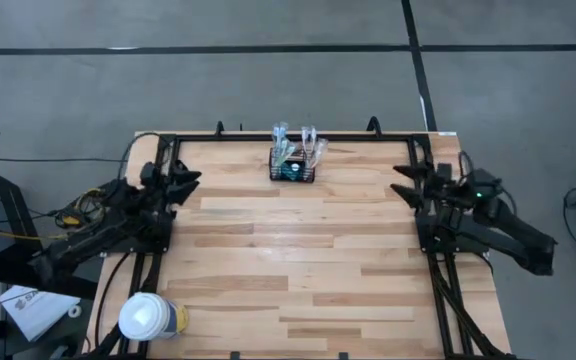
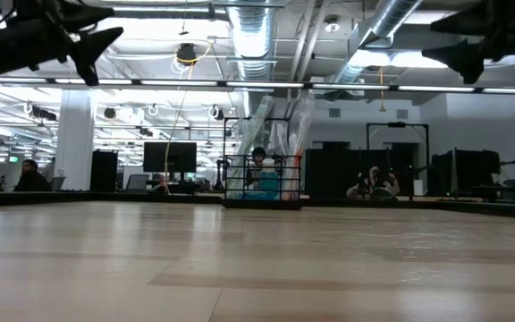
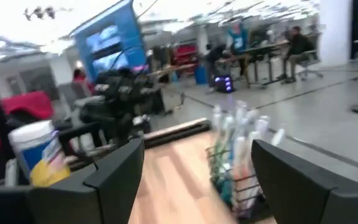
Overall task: Pick & Place toothbrushing station
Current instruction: Return to Home Position
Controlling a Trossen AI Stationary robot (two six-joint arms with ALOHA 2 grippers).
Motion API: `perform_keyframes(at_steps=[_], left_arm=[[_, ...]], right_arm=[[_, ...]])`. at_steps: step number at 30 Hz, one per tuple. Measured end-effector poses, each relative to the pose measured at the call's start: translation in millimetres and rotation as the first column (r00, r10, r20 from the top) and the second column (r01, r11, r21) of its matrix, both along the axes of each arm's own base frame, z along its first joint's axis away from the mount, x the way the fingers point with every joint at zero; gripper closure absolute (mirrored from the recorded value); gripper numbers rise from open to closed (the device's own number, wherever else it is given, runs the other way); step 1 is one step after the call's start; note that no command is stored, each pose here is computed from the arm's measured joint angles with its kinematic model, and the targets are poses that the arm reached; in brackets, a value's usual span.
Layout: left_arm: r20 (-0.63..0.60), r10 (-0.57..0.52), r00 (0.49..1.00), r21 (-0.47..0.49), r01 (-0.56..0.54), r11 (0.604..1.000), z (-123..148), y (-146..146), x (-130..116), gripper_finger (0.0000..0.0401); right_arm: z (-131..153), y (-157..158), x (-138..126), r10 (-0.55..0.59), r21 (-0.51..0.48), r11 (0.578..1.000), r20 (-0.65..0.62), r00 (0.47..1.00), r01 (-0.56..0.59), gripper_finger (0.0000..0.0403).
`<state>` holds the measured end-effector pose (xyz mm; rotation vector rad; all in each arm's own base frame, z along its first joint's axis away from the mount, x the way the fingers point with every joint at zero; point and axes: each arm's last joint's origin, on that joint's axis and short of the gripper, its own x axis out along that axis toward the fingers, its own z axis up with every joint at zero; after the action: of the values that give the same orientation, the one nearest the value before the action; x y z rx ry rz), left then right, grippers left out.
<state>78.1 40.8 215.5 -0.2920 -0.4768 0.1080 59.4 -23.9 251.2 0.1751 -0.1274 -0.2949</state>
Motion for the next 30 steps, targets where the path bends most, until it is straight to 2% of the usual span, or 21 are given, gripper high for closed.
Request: perform_keyframes(at_steps=[4, 8, 9, 11, 14, 18, 21, 24, 27, 30], left_arm=[[-0.050, -0.052, 0.997, -0.004, 0.052, 0.999, -9, -1, 4, 0.0255], [-0.096, -0.110, 0.989, 0.076, 0.118, 0.990, -11, -5, 6, 0.0256], [-0.110, -0.106, 0.988, 0.071, 0.114, 0.991, -13, -4, 6, 0.0256], [-0.147, -0.047, 0.988, 0.015, 0.050, 0.999, -18, -2, 8, 0.0256], [-0.147, 0.092, 0.985, -0.052, -0.101, 0.994, -20, 2, 10, 0.0256], [-0.179, 0.166, 0.970, -0.087, -0.183, 0.979, -24, 2, 14, 0.0256], [-0.245, 0.224, 0.943, -0.090, -0.252, 0.964, -30, 3, 20, 0.0256], [-0.316, 0.303, 0.899, -0.129, -0.357, 0.925, -37, 6, 25, 0.0256], [-0.367, 0.286, 0.885, -0.185, -0.371, 0.910, -43, 7, 30, 0.0256], [-0.338, 0.235, 0.911, -0.210, -0.316, 0.925, -41, 4, 35, 0.0256]], right_arm=[[-7, -3, 7, -0.003, -0.016, 1.000, 0.075, 0.997, 0.005, 0.0117], [-19, -5, 11, 0.012, -0.027, 1.000, 0.035, 0.999, -0.011, 0.0117], [-24, -5, 13, 0.032, -0.023, 0.999, 0.016, 0.999, -0.032, 0.0117], [-36, -6, 18, 0.069, -0.012, 0.998, -0.012, 0.998, -0.069, 0.0117], [-49, -6, 24, 0.111, -0.019, 0.994, 0.037, 0.993, -0.110, 0.0117], [-67, -5, 31, 0.151, -0.026, 0.988, 0.089, 0.984, -0.149, 0.0117], [-74, -4, 33, 0.162, 0.016, 0.987, 0.020, 0.987, -0.162, 0.0117], [-80, -2, 34, 0.182, 0.060, 0.982, -0.023, 0.983, -0.180, 0.0117], [-79, 2, 35, 0.228, 0.094, 0.970, -0.007, 0.974, -0.226, 0.0117], [-78, 9, 36, 0.297, 0.116, 0.948, 0.016, 0.955, -0.297, 0.0117]])
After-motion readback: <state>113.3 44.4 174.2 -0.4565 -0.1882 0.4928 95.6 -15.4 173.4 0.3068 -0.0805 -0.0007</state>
